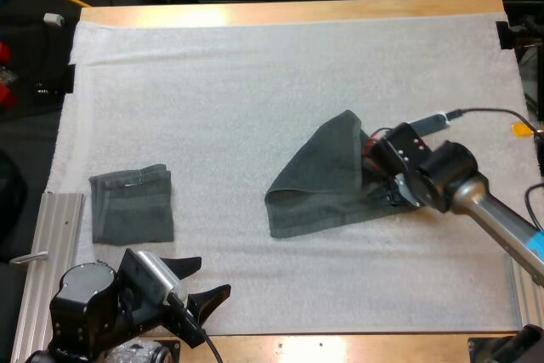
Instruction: Pick towel from pile, fold and stack
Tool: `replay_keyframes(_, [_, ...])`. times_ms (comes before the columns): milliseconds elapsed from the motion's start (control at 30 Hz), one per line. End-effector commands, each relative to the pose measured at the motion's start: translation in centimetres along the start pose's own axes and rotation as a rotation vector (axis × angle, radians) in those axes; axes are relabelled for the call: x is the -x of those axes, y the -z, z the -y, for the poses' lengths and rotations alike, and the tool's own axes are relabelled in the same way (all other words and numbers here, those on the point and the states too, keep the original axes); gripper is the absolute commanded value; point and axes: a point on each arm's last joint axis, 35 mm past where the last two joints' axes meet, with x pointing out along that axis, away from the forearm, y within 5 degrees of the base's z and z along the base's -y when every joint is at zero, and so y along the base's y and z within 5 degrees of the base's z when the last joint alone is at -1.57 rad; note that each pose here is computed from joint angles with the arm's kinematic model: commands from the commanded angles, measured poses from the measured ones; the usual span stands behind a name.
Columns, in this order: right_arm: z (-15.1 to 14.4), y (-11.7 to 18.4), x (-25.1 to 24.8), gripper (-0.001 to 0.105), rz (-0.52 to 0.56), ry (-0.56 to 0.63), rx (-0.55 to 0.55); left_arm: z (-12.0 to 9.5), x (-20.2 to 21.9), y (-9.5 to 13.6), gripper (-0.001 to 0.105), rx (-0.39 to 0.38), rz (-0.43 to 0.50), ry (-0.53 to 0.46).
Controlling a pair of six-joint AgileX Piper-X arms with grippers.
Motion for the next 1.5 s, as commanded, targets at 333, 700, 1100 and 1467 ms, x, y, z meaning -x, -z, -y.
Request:
replay_keyframes(333, [1.9,4.4,-5.2,0.06,-0.028,-0.272,-0.21,0.2,0.1,-0.1,0.063,-0.005,0.004,0.01])
replay_keyframes(700, [4.9,3.9,-8.2,0.06,0.029,-0.434,-0.391,0.1,0.1,-0.1,0.063,0.049,0.0,-0.006])
replay_keyframes(1100, [4.1,3.5,-11.2,0.06,-0.029,-0.518,-0.417,-0.3,0.0,1.1,0.063,0.112,-0.08,-0.074])
replay_keyframes(1467, [3.9,3.1,-11.9,0.028,-0.02,-0.55,-0.469,-0.3,0.0,1.1,0.063,0.114,-0.082,-0.075])
